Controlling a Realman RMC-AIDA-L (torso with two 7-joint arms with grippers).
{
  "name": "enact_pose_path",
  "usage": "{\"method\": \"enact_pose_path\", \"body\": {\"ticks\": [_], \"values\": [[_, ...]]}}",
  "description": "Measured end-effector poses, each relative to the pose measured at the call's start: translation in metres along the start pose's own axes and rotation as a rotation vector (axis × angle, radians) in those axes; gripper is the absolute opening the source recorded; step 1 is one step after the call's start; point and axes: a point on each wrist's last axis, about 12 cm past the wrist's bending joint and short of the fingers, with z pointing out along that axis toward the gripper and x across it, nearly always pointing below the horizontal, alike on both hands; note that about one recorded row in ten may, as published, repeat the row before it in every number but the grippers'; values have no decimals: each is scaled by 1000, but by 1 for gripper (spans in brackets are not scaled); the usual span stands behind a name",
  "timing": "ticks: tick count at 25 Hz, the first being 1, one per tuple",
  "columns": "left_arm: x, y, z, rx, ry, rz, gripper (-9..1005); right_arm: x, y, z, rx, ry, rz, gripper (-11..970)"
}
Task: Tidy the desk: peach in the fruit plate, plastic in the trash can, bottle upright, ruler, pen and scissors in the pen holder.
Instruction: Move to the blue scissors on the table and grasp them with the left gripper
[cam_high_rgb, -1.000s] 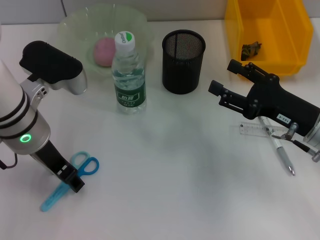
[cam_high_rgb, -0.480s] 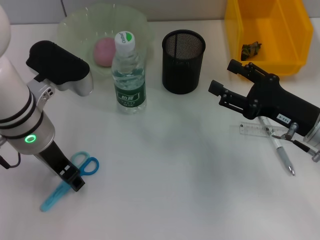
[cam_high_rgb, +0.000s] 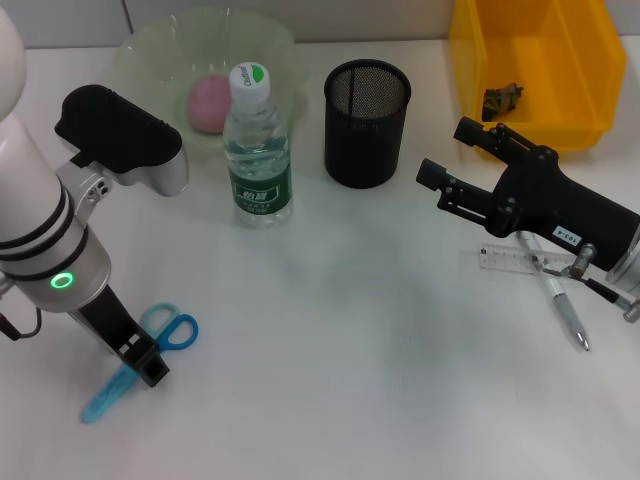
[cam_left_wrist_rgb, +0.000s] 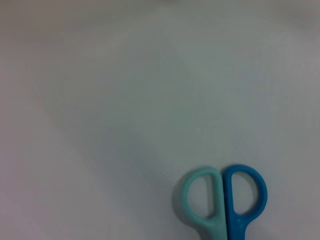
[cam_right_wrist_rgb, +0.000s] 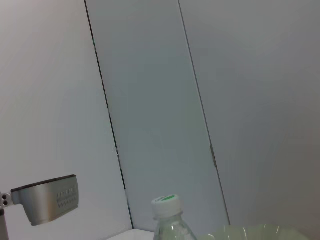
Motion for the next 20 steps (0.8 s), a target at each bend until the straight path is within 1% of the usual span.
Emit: {"method": "enact_pose_path", "body": {"ticks": [13, 18, 20], "values": [[-1, -2, 3, -4, 8, 9, 616, -1, 0, 1, -1, -2, -1, 823], [-1, -3, 4, -8, 15, 13, 571, -1, -1, 1, 0, -3, -2, 823], [-2, -3, 4, -13, 14, 15, 571, -1, -1, 1, 3, -7, -1, 823]]}}
